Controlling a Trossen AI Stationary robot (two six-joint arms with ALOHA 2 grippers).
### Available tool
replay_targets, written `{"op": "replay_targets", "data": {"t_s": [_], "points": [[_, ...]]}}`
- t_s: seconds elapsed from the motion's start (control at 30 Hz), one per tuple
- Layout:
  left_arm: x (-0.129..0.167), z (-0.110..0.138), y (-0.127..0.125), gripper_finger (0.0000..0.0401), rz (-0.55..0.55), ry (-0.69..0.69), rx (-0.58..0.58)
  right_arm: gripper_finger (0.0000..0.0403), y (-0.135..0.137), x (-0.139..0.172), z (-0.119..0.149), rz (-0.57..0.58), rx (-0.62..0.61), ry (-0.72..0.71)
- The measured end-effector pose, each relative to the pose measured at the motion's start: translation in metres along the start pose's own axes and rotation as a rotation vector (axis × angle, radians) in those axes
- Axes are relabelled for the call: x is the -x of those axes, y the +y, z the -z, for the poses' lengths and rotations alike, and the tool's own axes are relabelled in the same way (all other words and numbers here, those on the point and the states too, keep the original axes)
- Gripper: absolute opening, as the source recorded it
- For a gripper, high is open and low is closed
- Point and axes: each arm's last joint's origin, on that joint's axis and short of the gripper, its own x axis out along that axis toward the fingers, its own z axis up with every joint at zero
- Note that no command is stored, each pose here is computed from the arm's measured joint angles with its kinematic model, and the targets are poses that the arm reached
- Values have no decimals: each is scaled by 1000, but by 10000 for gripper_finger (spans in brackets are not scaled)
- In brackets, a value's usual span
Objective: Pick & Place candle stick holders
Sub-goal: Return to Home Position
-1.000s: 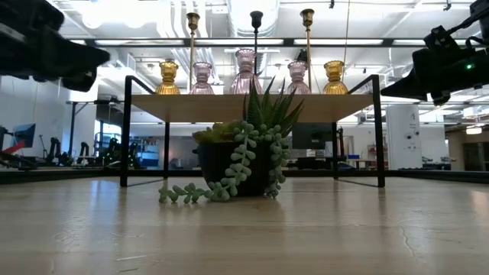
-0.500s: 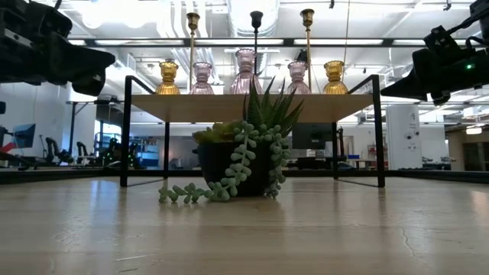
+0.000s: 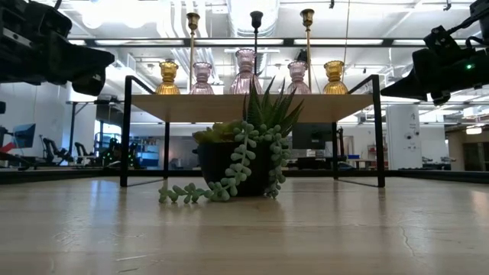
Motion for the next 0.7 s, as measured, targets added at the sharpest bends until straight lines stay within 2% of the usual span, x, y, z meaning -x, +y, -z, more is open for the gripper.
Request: {"op": "replay_targets", "data": {"t_s": [0.53,0.7], "points": [[0,0,0,26,0,0,0,9,0,0,0,0,3,0],[0,0,0,26,0,0,0,8,0,0,0,0,43,0]]}}
